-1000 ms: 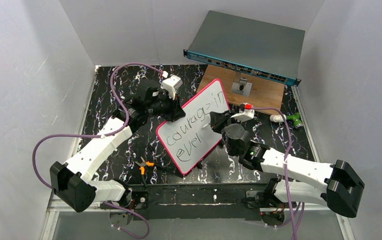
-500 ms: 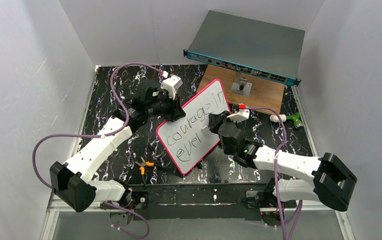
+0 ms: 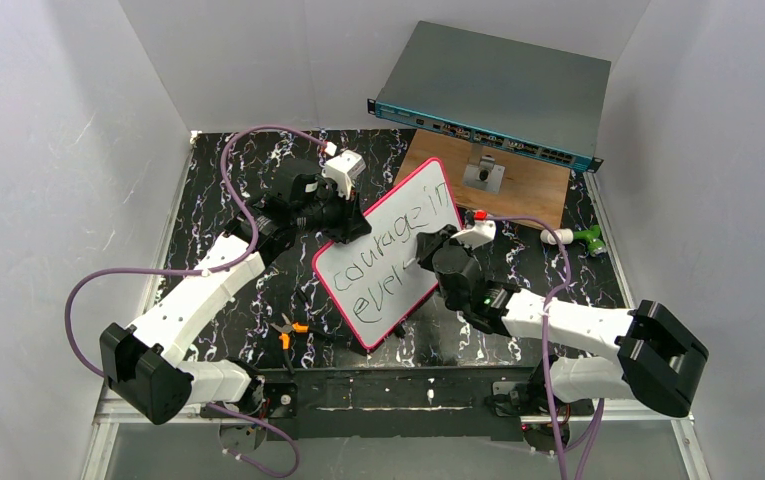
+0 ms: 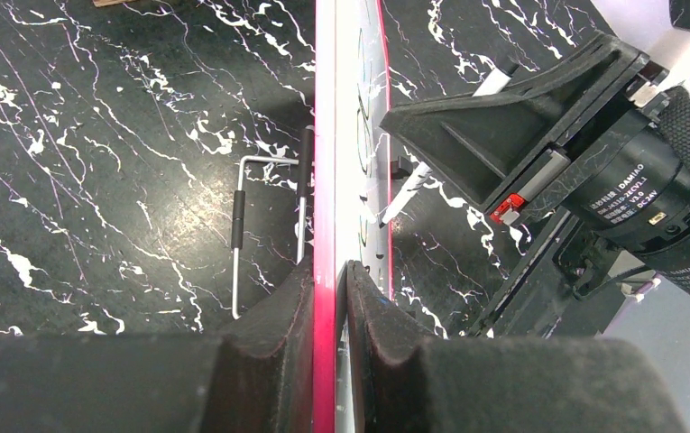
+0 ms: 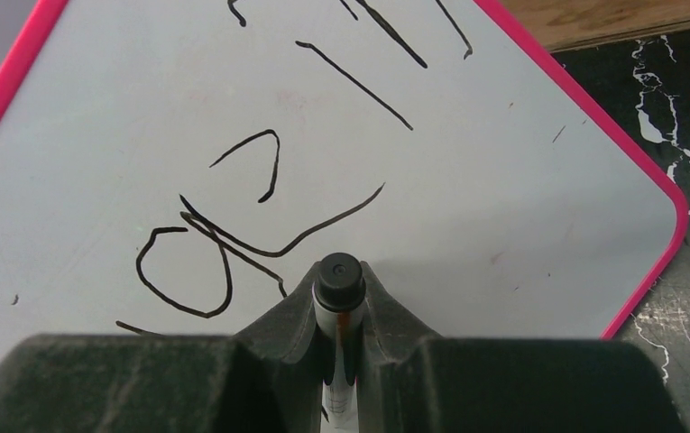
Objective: Write a sentence on the whiteboard
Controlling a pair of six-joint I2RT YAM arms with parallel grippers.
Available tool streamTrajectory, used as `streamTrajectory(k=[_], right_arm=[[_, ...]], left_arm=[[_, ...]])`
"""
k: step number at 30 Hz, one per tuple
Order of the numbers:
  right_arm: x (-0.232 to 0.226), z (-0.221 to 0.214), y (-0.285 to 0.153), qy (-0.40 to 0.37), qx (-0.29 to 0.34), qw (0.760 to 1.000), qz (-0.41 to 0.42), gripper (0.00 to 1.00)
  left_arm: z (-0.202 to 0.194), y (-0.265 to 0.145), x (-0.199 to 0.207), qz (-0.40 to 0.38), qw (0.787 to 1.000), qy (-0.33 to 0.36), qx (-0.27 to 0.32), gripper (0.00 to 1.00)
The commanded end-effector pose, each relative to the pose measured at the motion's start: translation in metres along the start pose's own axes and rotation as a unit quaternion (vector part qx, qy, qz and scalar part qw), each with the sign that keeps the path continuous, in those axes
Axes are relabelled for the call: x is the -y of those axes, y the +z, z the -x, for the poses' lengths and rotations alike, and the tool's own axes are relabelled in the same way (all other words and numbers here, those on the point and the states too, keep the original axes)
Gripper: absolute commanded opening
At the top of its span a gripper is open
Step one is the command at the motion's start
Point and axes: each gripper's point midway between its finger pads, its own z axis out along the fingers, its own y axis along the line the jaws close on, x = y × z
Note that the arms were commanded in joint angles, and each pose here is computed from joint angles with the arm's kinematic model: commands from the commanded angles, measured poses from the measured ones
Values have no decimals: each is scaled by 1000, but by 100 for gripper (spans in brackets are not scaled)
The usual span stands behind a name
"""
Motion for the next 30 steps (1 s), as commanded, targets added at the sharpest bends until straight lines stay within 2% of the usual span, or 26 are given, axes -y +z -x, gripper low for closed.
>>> streamTrajectory(k=[1,10,24,30], right_arm=[[13,-2,0,3,4,1000,-20,1],[19,7,0,-11,14,999,-31,1],[-20,53,20,11,58,998,0,1],[-30,57,26,14,59,998,10,1]], left_arm=[[10,-11,-4,16,999,36,18,0],[5,-13,-2,12,999,34,19,0],[7,-12,-3,12,999,34,22,0],[7,-12,-3,12,999,33,23,0]])
